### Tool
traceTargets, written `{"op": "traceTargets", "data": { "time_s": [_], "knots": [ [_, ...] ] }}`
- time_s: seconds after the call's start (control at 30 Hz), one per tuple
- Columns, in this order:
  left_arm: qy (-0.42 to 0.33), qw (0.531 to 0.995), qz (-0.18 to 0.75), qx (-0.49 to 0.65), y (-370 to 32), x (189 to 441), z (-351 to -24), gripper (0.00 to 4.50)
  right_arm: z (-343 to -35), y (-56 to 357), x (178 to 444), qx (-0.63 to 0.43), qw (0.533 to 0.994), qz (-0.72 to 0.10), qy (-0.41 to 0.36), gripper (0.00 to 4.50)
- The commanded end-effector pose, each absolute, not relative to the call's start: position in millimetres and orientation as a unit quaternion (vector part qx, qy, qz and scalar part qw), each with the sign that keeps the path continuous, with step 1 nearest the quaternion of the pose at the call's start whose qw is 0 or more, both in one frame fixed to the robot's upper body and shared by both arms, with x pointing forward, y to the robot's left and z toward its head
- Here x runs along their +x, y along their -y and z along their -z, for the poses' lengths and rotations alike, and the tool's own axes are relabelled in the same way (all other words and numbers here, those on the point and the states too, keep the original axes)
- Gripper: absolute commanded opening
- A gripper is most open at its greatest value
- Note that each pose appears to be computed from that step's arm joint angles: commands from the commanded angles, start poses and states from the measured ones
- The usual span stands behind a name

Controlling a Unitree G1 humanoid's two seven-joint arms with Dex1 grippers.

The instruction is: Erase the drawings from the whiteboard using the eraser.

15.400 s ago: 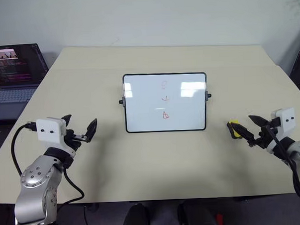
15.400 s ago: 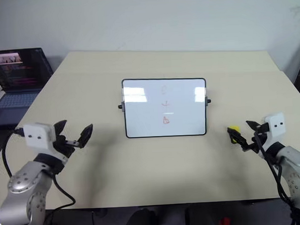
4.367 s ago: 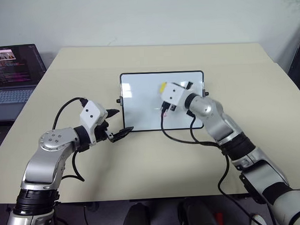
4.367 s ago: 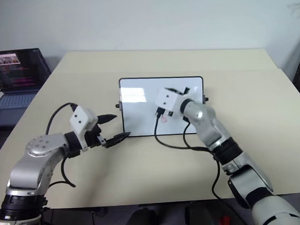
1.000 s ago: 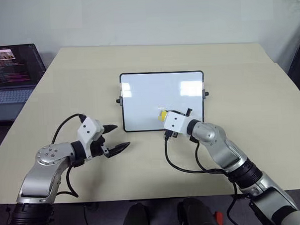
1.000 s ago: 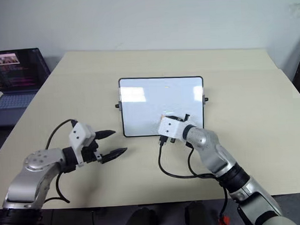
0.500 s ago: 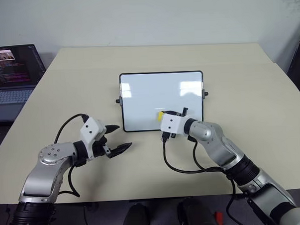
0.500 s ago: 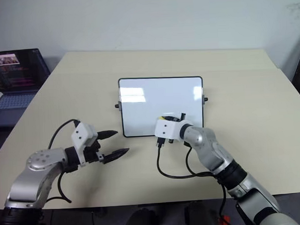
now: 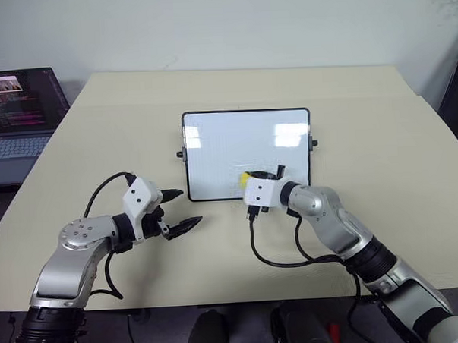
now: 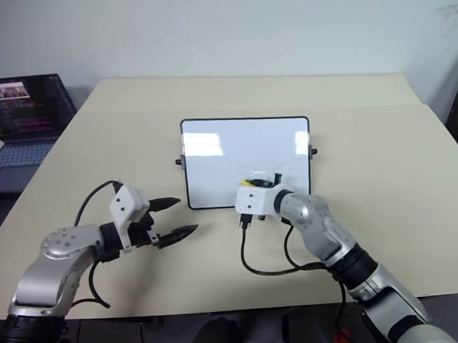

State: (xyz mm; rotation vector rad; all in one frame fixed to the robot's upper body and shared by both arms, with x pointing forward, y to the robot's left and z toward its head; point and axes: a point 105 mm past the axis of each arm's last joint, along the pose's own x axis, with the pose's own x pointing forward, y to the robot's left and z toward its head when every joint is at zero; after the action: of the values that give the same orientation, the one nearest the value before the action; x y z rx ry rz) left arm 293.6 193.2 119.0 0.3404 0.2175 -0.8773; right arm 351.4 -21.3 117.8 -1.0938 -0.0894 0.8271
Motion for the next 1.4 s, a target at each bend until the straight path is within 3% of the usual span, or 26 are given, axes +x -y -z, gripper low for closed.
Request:
{"op": "traceTargets", "data": {
  "time_s": [0.03, 0.17, 0.47, 0.7, 1.03, 1.23, 1.4],
  "knots": [
    [-0.08, 0.881, 0.431, 0.176, -188.6, 294.0, -131.5, 4.5, -145.8, 39.1, 371.6, -0.514, 0.799, -0.306, 0.07, 1.23],
    [-0.08, 0.881, 0.432, 0.177, -188.6, 294.9, -131.8, 4.5, -151.8, 45.4, 376.9, -0.518, 0.801, -0.292, 0.076, 1.23],
    [-0.079, 0.881, 0.433, 0.174, -187.0, 294.9, -131.4, 4.5, -110.8, 38.5, 352.8, -0.527, 0.762, -0.376, 0.013, 1.23],
    [-0.08, 0.881, 0.433, 0.172, -186.7, 294.1, -130.5, 4.5, -155.7, 45.9, 377.3, -0.521, 0.802, -0.279, 0.086, 1.23],
    [-0.079, 0.881, 0.434, 0.17, -185.7, 294.0, -130.4, 4.5, -106.6, 43.4, 354.0, -0.536, 0.756, -0.376, 0.003, 1.23],
    [-0.08, 0.881, 0.435, 0.17, -185.2, 293.8, -130.1, 4.5, -135.7, 55.2, 373.5, -0.54, 0.783, -0.304, 0.042, 1.23],
    [-0.079, 0.88, 0.436, 0.17, -184.3, 294.8, -130.1, 4.5, -127.7, 58.0, 371.2, -0.549, 0.771, -0.321, 0.027, 1.23]
  ]
}}
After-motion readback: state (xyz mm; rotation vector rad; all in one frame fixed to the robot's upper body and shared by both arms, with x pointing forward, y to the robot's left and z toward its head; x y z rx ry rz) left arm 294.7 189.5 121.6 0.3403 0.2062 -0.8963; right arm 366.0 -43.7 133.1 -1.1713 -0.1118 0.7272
